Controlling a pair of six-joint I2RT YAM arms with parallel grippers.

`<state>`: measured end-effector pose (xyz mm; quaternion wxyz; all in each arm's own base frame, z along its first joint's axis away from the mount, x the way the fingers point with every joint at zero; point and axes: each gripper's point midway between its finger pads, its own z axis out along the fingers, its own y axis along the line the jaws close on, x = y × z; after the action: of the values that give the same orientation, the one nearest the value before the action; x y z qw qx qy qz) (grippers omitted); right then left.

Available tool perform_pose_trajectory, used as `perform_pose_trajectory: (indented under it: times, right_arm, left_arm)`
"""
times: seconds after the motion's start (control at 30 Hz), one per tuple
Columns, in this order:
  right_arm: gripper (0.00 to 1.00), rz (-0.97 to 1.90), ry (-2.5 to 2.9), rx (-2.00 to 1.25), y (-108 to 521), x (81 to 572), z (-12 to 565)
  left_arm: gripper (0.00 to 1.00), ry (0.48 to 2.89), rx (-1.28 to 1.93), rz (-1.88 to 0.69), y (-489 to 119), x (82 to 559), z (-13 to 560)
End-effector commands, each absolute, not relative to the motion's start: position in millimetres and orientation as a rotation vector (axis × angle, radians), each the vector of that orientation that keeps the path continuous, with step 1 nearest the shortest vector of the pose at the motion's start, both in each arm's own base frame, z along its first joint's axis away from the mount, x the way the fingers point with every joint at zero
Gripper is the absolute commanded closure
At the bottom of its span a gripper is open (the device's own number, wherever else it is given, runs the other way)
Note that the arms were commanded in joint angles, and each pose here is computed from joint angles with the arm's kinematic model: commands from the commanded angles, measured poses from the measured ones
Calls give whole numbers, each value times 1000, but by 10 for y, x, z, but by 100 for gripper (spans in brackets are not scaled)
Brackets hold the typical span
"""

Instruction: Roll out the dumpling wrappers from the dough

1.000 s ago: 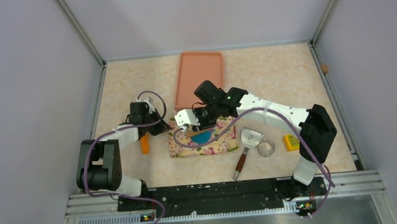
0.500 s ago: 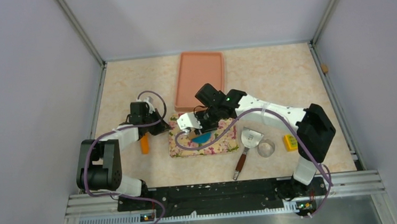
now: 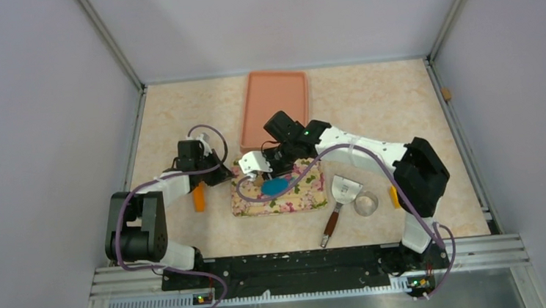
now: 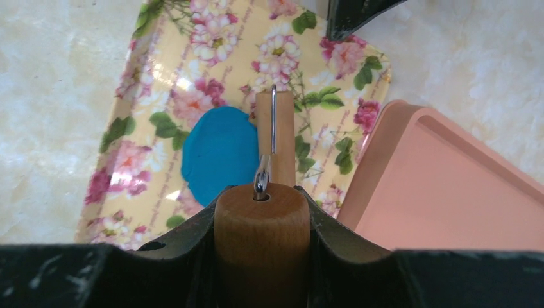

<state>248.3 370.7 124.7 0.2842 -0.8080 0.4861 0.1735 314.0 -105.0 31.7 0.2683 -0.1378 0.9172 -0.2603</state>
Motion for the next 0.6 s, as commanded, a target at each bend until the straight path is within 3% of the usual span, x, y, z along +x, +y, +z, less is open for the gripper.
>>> perform_pose_trajectory:
  times: [0.0, 0.17, 0.33, 0.57]
  right_arm:
    - [100, 508, 1536, -2297, 3373, 2282, 520]
    - [100, 401, 1544, -2148, 3593, 2622, 699]
    - [100, 353, 1480, -1947, 3877, 2938, 1344]
    - [100, 394, 1335, -1891, 3926, 2753, 2083]
  left_arm:
    - [100, 2460, -425, -603, -869, 3192, 266]
    - [100, 2456, -429, -608, -870, 3199, 259]
    - [100, 2459, -435, -614, -878, 3199, 254]
    - [100, 2455, -441, -608, -869, 3201, 256]
